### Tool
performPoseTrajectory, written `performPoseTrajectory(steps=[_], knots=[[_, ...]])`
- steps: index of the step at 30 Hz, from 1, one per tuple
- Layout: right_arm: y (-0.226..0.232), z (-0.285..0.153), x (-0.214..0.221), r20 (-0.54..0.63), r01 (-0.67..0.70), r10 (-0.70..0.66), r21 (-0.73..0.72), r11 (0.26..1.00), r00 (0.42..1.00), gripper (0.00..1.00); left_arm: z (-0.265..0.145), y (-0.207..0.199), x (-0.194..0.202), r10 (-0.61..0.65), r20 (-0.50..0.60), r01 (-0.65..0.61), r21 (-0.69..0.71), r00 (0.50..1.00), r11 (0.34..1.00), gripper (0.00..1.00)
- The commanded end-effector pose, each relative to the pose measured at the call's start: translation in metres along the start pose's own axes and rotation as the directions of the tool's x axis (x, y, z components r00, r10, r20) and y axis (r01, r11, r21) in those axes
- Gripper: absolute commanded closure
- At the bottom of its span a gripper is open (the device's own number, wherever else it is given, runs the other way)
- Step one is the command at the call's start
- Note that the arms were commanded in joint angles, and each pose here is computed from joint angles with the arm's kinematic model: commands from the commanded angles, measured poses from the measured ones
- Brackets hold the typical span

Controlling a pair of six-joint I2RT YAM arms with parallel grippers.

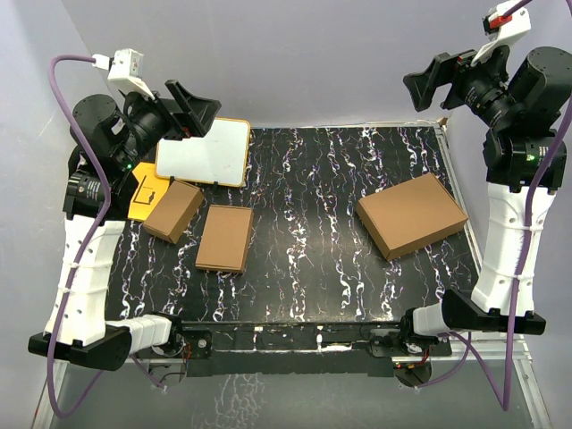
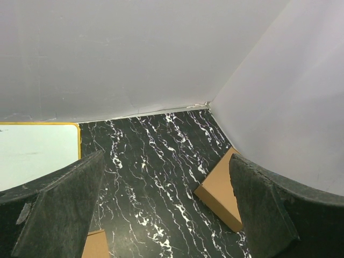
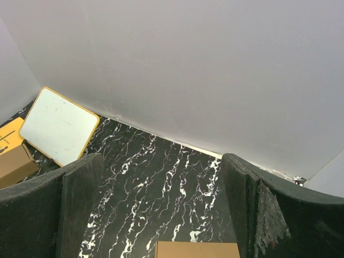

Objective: Fold the paper box

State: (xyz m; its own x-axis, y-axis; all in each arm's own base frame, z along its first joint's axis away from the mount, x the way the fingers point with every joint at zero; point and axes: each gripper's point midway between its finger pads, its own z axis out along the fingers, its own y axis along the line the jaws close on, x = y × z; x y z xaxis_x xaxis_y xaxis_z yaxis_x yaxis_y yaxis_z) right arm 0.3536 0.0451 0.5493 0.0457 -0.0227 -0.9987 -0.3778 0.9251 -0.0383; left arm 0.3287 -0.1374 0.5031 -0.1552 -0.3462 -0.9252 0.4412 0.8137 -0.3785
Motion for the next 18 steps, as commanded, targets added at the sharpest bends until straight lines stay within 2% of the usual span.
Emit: performPoseTrajectory(steps=[1,18], knots=[[0.0027,-0.008,-0.0154,0.046,0.006,-0.006,0.003,1.0,0.999,0.0,-0.0078,-0.0021,-0.0074,0.021,0.028,-0.021,-0.001,0.999,1.0,0.03],[-0.002,-0.0082,-0.0084,0.032,0.004,-0.005,0.027,1.0,0.999,0.0,-0.0104,-0.0008,-0.0034,0.023,0.02,-0.023,-0.007,1.0,1.0,0.03]])
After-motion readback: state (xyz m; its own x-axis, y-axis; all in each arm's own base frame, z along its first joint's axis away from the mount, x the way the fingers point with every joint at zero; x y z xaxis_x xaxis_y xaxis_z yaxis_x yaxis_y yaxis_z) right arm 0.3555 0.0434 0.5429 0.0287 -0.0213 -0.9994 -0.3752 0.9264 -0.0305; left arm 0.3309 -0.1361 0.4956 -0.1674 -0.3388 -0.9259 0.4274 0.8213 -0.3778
